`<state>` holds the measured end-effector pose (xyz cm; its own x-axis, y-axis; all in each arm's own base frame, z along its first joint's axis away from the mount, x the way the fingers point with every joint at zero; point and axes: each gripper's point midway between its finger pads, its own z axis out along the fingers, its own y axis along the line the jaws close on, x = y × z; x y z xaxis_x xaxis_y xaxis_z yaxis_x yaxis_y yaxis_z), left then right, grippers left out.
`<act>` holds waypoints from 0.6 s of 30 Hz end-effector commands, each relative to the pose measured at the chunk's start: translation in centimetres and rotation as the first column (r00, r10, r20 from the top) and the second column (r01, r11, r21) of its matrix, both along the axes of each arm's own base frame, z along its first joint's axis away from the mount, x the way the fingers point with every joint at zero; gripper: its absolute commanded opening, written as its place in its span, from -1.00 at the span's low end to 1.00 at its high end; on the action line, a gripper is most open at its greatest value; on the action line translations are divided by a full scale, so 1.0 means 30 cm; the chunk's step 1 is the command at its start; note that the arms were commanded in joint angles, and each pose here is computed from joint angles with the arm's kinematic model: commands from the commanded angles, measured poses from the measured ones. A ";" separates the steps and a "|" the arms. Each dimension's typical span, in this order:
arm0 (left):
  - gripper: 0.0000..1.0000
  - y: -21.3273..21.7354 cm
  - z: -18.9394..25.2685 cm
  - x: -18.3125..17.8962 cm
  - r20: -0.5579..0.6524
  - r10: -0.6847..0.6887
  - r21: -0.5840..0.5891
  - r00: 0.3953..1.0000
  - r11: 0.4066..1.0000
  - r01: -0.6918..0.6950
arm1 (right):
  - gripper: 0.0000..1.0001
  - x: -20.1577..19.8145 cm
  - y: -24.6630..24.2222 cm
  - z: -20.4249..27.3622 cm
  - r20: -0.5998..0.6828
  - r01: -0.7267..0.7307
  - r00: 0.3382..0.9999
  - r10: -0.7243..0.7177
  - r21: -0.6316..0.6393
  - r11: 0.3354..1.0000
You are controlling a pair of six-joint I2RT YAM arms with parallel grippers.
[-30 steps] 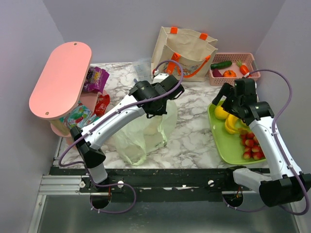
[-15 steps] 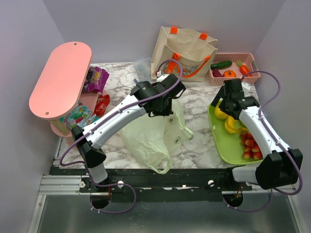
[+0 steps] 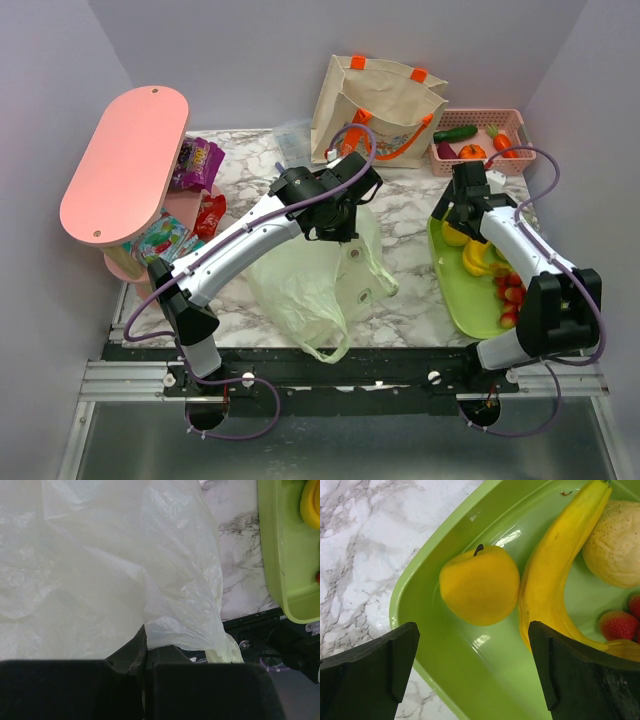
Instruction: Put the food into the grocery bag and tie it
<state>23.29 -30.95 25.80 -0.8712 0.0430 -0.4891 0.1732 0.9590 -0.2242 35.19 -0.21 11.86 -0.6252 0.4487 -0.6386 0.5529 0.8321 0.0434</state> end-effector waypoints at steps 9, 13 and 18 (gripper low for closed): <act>-1.00 0.011 -0.018 -0.018 -0.037 -0.026 0.005 0.999 1.000 0.027 | 0.94 0.034 -0.055 -0.145 -0.057 0.028 0.998 -0.029 -0.018 0.999; -1.00 0.022 -0.030 -0.026 -0.043 -0.024 0.012 0.999 1.000 0.025 | 0.87 0.045 -0.047 -0.175 -0.065 0.017 0.998 -0.017 0.005 1.000; -1.00 0.027 -0.035 -0.030 -0.047 -0.017 0.009 0.999 1.000 0.018 | 0.76 0.046 -0.045 -0.202 -0.079 0.014 0.997 -0.013 0.008 1.000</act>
